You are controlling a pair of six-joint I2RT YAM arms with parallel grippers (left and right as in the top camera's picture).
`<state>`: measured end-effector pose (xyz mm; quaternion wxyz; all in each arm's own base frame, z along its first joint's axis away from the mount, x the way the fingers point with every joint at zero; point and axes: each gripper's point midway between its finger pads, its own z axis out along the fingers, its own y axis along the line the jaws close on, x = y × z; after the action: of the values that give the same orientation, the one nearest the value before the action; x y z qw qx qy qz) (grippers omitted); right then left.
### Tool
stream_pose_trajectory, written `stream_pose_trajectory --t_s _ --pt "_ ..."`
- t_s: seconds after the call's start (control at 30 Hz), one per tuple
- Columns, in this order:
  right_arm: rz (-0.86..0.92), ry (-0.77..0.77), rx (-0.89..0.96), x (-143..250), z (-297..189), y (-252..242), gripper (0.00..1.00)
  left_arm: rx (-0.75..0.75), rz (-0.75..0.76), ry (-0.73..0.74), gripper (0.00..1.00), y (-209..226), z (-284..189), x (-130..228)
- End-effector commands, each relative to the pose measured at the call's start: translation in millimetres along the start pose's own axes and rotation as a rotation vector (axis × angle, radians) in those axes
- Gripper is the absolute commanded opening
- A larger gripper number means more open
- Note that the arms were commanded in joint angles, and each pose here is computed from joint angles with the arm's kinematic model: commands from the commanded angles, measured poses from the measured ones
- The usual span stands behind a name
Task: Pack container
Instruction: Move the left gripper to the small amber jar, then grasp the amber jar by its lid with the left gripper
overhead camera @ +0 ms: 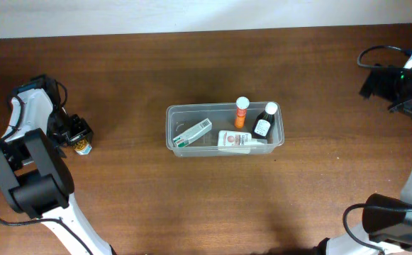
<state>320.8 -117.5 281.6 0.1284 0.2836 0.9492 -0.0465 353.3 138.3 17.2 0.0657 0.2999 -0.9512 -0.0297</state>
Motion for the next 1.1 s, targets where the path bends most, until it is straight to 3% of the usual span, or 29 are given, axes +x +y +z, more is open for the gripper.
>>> stream_pose_trajectory --t_s 0.0,0.17,0.4,0.47,0.7,0.77,1.07 --pt "0.010 -0.005 0.001 -0.6 -0.6 -0.7 0.98 -0.011 -0.008 0.003 0.68 3.8 0.7 1.6" --pt "0.010 -0.005 0.001 -0.6 -0.6 -0.6 0.98 -0.007 -0.007 0.006 0.54 3.0 0.7 2.2" --pt "0.010 -0.005 0.001 -0.6 -0.6 -0.7 0.98 -0.006 -0.007 0.010 0.51 2.9 0.7 3.2" --pt "0.010 -0.005 0.001 -0.6 -0.6 -0.6 0.98 -0.006 -0.007 0.012 0.46 3.1 0.7 3.6" --pt "0.010 -0.005 0.001 -0.6 -0.6 -0.6 0.98 -0.012 -0.006 0.032 0.47 4.5 0.5 8.5" --pt "0.010 -0.005 0.001 -0.6 -0.6 -0.6 0.98 -0.012 -0.006 0.032 0.52 4.4 0.5 8.6" --pt "0.010 -0.005 0.001 -0.6 -0.6 -0.6 0.98 -0.013 -0.006 0.035 0.50 4.7 0.5 9.4"
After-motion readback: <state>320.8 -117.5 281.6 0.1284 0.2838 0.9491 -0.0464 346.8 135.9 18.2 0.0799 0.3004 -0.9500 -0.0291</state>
